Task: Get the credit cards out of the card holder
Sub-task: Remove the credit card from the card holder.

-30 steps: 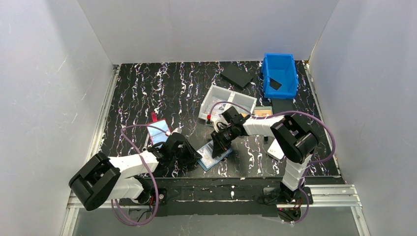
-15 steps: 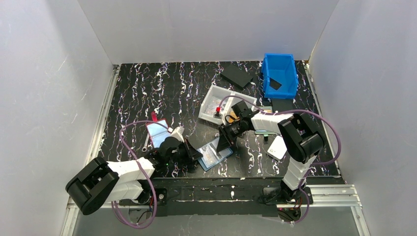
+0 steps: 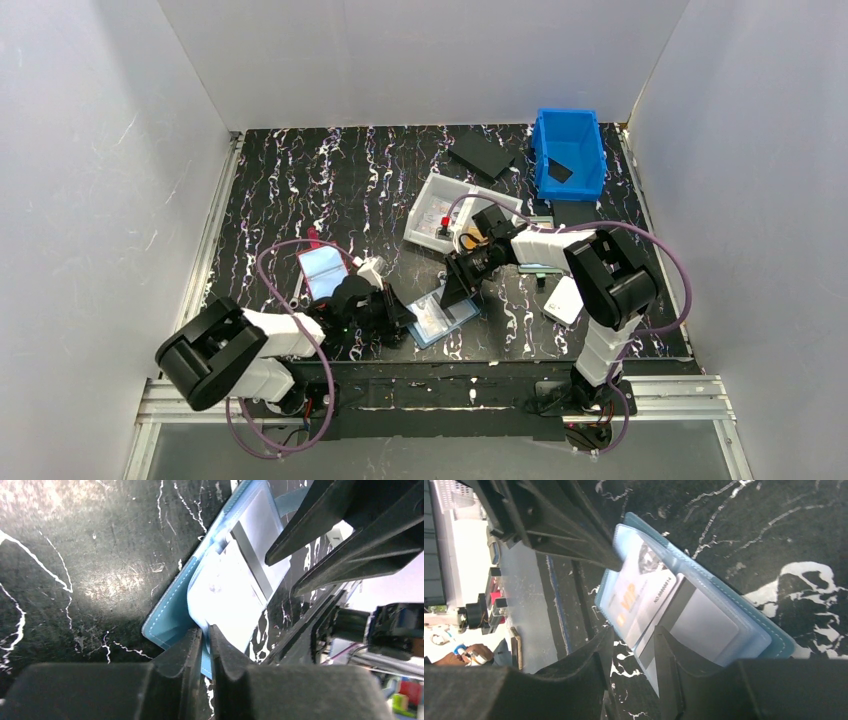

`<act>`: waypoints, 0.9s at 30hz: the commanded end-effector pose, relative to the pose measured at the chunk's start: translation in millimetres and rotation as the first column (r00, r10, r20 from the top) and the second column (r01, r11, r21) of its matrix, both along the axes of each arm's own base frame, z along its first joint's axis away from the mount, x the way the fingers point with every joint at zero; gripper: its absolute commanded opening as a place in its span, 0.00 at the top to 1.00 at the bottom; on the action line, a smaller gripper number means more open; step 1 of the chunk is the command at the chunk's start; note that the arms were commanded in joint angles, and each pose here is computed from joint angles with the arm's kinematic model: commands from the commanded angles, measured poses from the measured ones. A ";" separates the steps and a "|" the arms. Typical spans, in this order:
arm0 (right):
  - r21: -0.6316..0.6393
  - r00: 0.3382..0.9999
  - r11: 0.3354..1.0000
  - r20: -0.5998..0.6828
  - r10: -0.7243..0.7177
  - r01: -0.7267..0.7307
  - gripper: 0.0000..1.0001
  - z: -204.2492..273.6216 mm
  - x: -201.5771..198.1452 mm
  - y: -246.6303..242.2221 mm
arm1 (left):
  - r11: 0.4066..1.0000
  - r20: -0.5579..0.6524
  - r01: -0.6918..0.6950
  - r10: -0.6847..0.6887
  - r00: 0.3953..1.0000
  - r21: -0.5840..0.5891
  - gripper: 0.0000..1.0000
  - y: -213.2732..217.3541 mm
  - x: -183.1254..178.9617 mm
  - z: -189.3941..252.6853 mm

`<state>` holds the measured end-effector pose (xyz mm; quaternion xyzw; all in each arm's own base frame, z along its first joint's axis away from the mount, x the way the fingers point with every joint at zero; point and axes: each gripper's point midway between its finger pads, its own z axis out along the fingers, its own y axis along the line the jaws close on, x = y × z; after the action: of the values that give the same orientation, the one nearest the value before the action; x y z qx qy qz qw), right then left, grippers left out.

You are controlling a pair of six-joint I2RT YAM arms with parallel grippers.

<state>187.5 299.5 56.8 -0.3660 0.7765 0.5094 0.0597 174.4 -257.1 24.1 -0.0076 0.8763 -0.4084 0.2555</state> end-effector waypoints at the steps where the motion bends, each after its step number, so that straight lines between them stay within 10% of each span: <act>1: -0.040 1.000 0.999 0.000 -0.023 0.023 0.57 -11.9 6.3 0.5 | 1.000 -0.054 -0.014 0.013 0.998 -0.007 0.82 -5.1 3.6 -5.6; 11: -0.115 0.999 0.992 -0.001 -0.053 0.053 0.60 -27.8 10.5 -5.0 | 0.999 -0.135 -0.029 0.024 0.991 -0.033 0.70 -15.5 5.1 -11.5; 15: -0.112 0.999 0.992 -0.001 -0.052 0.052 0.60 -26.7 10.5 -4.6 | 0.998 -0.157 -0.006 -0.005 0.988 -0.069 1.00 -24.4 4.2 -13.2; 27: -0.008 0.998 0.998 0.015 -0.061 0.061 0.57 -0.1 23.0 -12.3 | 0.969 0.007 0.045 -0.044 0.999 -0.244 1.00 -26.1 4.4 14.7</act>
<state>196.8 290.4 44.0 -0.3326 0.7987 0.4993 0.0471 180.3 -283.2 26.8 -0.0450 0.8396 -0.4941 0.2211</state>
